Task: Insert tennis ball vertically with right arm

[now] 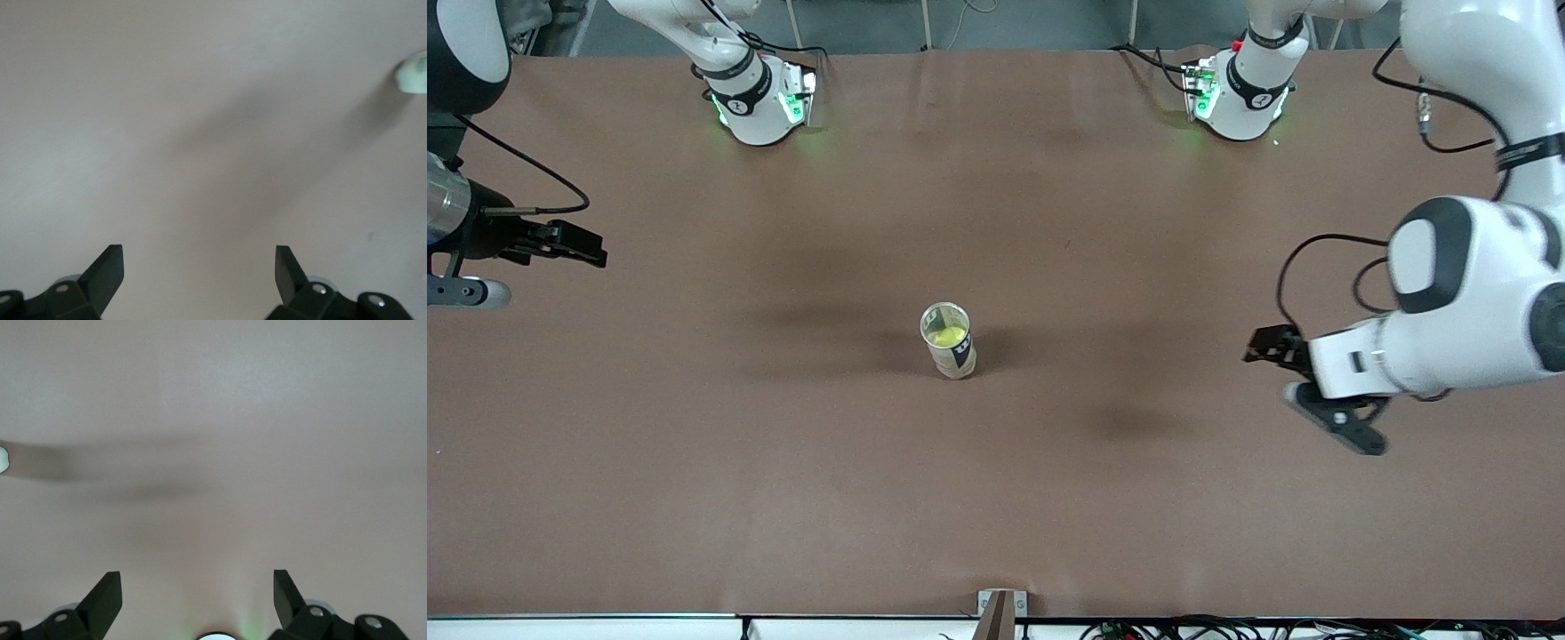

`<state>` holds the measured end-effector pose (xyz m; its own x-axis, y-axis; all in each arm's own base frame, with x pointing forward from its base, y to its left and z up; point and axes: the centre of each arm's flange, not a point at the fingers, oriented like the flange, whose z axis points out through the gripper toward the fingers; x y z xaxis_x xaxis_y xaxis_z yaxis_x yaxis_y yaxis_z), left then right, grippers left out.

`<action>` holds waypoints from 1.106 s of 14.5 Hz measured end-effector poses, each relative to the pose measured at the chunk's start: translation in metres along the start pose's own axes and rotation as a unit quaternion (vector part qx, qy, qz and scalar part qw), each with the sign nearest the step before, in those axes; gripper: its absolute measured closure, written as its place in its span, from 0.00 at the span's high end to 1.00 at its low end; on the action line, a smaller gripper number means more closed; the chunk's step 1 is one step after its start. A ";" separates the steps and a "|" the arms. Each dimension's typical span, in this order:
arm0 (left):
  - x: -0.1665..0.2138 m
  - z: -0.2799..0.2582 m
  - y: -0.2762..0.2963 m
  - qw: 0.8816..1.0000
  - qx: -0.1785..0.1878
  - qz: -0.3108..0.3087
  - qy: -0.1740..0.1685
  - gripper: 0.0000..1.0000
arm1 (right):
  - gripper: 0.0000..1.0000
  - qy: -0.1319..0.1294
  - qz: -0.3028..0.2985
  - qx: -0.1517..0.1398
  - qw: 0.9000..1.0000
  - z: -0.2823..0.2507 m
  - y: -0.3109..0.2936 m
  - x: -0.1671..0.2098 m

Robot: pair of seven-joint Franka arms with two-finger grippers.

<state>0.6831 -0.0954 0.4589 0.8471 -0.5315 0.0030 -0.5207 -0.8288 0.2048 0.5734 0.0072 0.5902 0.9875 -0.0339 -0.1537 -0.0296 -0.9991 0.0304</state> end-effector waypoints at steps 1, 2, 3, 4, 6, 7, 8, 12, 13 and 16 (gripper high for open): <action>-0.008 -0.016 -0.004 1.000 0.018 -0.002 -0.003 1.00 | 1.00 0.001 -0.001 0.000 1.000 -0.002 -0.001 -0.002; -0.016 -0.030 -0.005 0.999 0.037 -0.002 -0.011 1.00 | 1.00 0.002 -0.001 0.000 1.000 -0.006 -0.001 -0.003; -0.023 -0.042 -0.005 0.998 0.055 -0.007 -0.019 1.00 | 1.00 0.003 -0.001 0.000 1.000 -0.009 -0.001 -0.004; -0.029 -0.057 -0.003 0.997 0.072 -0.025 -0.019 1.00 | 1.00 0.003 -0.001 0.000 1.000 -0.011 -0.001 -0.006; -0.041 -0.090 0.004 0.994 0.091 -0.067 0.000 1.00 | 1.00 -0.002 -0.001 0.000 1.000 -0.013 -0.001 -0.008; -0.048 -0.105 0.008 0.991 0.096 -0.088 0.008 1.00 | 1.00 0.000 -0.001 0.000 1.000 -0.015 -0.001 -0.008; -0.056 -0.117 0.008 0.989 0.098 -0.107 0.013 1.00 | 1.00 0.004 -0.001 0.000 1.000 -0.019 -0.001 -0.009; -0.083 -0.151 -0.002 0.982 0.106 -0.150 0.031 1.00 | 1.00 0.018 0.000 0.001 1.000 -0.032 0.000 -0.010; -0.093 -0.160 -0.007 0.981 0.106 -0.159 0.032 1.00 | 1.00 0.019 0.000 0.001 1.000 -0.033 0.000 -0.010; -0.113 -0.183 -0.008 0.979 0.106 -0.170 0.041 1.00 | 1.00 0.022 0.000 0.001 1.000 -0.036 0.000 -0.011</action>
<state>0.6108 0.0029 0.6360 0.9763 -0.2105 0.0507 -0.2108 -0.9775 -0.0003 0.5681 0.0081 0.6272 0.9933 -0.0333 -0.1111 -0.0304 -0.9991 0.0279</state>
